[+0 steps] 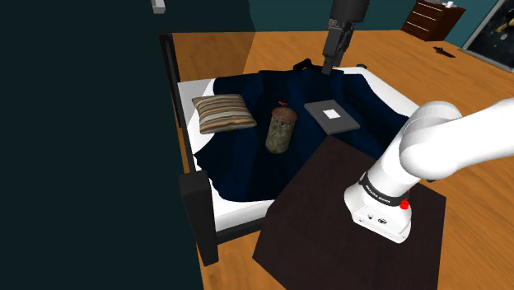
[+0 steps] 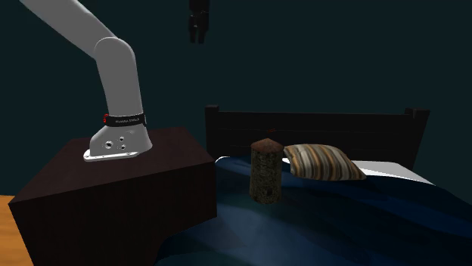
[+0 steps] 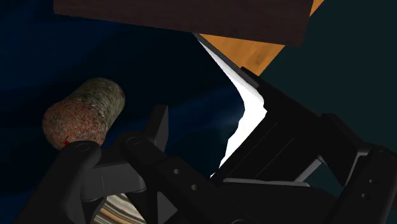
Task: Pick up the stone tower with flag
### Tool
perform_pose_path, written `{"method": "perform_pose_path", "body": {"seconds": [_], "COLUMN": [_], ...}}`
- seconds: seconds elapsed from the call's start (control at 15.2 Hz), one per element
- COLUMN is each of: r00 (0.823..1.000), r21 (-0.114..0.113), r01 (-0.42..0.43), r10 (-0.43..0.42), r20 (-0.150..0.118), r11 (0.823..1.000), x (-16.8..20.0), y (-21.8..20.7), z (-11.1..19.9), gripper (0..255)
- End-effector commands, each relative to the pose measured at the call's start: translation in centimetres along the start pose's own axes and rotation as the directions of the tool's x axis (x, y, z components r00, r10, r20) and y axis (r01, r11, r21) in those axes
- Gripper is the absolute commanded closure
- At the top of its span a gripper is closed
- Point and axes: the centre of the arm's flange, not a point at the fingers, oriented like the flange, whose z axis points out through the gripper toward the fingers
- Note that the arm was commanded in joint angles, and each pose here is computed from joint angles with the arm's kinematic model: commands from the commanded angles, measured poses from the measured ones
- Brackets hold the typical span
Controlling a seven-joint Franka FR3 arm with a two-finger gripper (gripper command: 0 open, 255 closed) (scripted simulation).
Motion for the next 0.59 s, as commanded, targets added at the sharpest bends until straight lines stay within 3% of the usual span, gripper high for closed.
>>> {"method": "perform_pose_path", "body": {"seconds": [0.0, 0.53], "r00": [1.0, 1.0], "r21": [0.0, -0.029], "r01": [0.0, -0.02], "r10": [0.0, 0.02], "r20": [0.0, -0.003], "r11": [1.0, 0.999], "x": [0.0, 5.8], "y": [0.0, 5.6], "z": [0.0, 6.4], "gripper": [0, 0]}}
